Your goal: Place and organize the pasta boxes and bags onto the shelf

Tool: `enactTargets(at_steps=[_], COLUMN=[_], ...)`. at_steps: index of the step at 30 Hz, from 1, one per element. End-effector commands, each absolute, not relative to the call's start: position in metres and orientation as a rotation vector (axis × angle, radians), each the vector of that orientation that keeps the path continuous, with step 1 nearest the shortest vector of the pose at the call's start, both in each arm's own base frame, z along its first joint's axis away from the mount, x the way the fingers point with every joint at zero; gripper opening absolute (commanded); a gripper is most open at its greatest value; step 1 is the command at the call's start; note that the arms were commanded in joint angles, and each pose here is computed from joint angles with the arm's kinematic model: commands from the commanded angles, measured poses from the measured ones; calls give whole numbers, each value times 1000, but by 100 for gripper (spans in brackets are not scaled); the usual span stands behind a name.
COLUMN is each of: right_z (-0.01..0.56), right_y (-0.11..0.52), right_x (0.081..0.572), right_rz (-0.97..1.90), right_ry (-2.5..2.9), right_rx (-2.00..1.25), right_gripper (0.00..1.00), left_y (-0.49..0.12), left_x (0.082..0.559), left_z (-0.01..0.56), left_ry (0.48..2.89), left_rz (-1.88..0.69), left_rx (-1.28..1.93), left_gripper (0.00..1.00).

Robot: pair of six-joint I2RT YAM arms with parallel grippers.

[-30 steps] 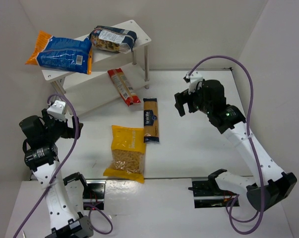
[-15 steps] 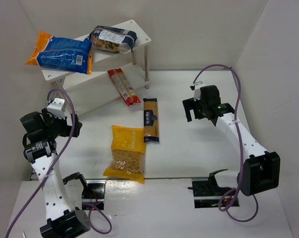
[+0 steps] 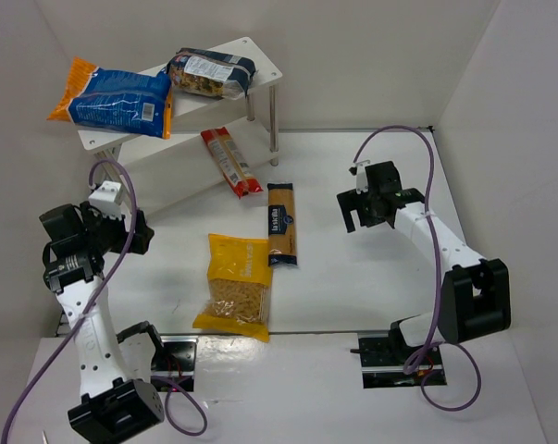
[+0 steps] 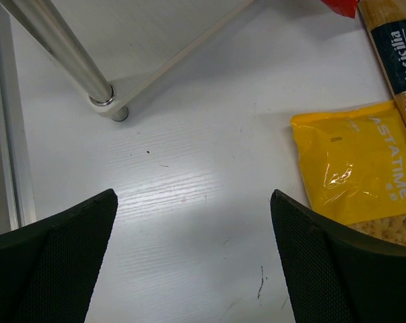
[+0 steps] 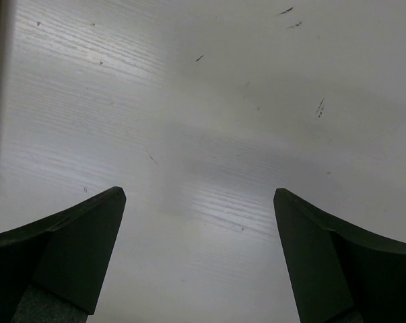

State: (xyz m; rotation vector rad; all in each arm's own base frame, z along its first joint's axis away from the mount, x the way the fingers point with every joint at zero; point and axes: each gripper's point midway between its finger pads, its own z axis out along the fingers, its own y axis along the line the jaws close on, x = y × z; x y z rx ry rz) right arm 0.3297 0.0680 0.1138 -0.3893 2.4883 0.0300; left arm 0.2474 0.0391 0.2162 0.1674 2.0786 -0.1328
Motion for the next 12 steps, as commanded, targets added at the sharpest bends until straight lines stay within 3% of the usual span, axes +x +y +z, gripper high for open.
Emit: enactTargets(at_steps=[1, 12], right_z=[130, 133], right_y=[68, 69], right_x=[337, 337], right_rz=[24, 37], right_ry=[2437, 2428], right_rx=[-380, -383], right_gripper=[99, 99], left_y=[38, 37], left_x=[252, 253], left_z=[231, 231], left_ry=[2034, 2030], left_rz=[-134, -137], left_rx=[190, 204], left_gripper=[100, 100])
